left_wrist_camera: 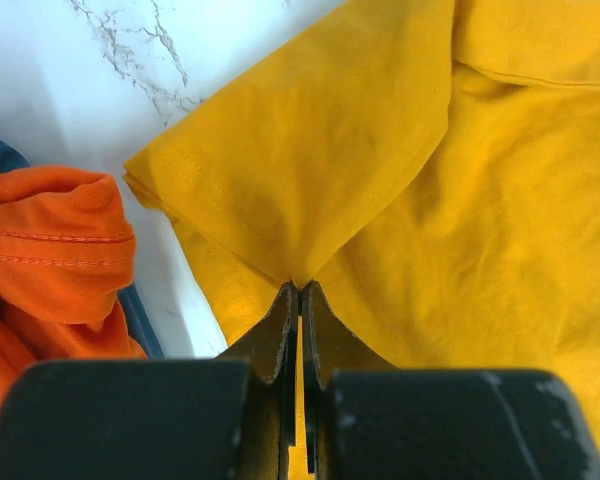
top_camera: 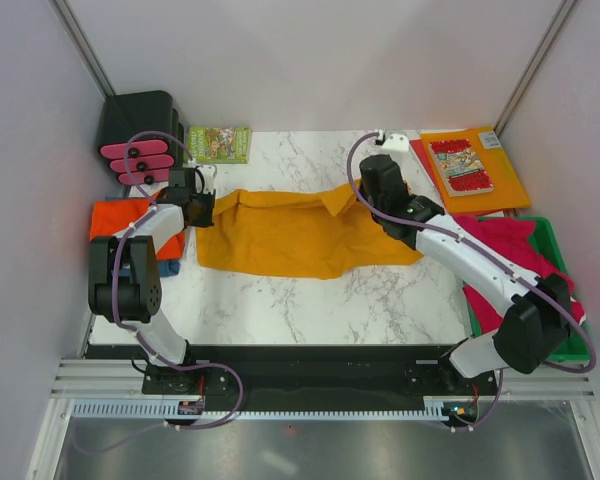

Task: Fold and stack the t-shirts
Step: Flatten out the tshirt

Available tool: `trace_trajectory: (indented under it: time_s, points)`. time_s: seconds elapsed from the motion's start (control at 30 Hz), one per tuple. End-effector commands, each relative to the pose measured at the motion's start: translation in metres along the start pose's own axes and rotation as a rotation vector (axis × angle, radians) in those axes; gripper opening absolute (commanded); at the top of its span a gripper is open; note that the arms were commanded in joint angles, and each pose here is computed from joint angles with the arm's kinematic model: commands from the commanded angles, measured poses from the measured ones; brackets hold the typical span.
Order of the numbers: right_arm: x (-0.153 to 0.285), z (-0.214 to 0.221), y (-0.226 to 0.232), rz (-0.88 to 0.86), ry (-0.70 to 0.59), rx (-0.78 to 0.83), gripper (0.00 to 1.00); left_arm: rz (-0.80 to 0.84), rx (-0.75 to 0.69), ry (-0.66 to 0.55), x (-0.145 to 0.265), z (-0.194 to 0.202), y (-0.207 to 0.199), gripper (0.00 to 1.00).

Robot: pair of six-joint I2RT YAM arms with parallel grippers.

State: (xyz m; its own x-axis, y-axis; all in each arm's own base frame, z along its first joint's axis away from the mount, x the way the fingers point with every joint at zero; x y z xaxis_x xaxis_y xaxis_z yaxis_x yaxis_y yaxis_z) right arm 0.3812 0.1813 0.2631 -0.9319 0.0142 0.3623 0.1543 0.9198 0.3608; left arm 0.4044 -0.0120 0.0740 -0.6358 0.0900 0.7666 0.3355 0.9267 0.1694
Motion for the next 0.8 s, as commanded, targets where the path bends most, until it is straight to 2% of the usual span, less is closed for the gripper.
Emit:
trace_trajectory:
  time_s: [0.0, 0.07, 0.23, 0.43, 0.57, 0.67, 0.7, 0.77]
  points:
    - [-0.018, 0.072, -0.052, 0.135, 0.192, 0.038, 0.0, -0.008, 0.01, -0.067, 0.019, -0.018, 0.003, 0.02]
    - [-0.02, 0.064, -0.056, 0.142, 0.177, 0.027, 0.0, -0.012, 0.003, -0.081, 0.024, -0.024, 0.005, 0.02]
    - [-0.015, -0.002, -0.05, 0.118, 0.071, 0.002, 0.0, -0.019, -0.008, -0.124, 0.043, -0.045, 0.01, 0.02]
    - [-0.013, 0.001, -0.049, 0.102, 0.098, 0.011, 0.0, -0.02, 0.013, -0.131, 0.044, -0.049, 0.011, 0.02]
    - [-0.006, -0.006, -0.054, 0.117, 0.071, 0.013, 0.0, -0.063, -0.002, -0.182, 0.064, -0.062, 0.018, 0.02]
    - [0.009, -0.057, -0.053, 0.098, -0.02, -0.028, 0.0, -0.083, 0.025, -0.292, 0.106, -0.095, 0.038, 0.02]
    - [0.019, -0.077, -0.057, 0.1, -0.051, -0.029, 0.0, -0.099, 0.032, -0.359, 0.137, -0.117, 0.045, 0.02]
    - [0.043, -0.129, -0.044, 0.066, -0.151, -0.051, 0.0, -0.114, 0.037, -0.429, 0.172, -0.137, 0.054, 0.02]
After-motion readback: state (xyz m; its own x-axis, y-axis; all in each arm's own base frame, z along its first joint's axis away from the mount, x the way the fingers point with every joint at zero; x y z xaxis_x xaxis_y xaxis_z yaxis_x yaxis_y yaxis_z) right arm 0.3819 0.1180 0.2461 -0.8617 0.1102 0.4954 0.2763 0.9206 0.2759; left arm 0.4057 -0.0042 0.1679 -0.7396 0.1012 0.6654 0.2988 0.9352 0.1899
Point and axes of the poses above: each gripper's point midway between its finger pads, its own x axis back along the fingers, its own y axis along the line the jaws close on, z = x × y, the point moved 2 cm from there along x, back along the fingers, and after that the axes turned 13 degrees about -x, right-handed, at the moved point
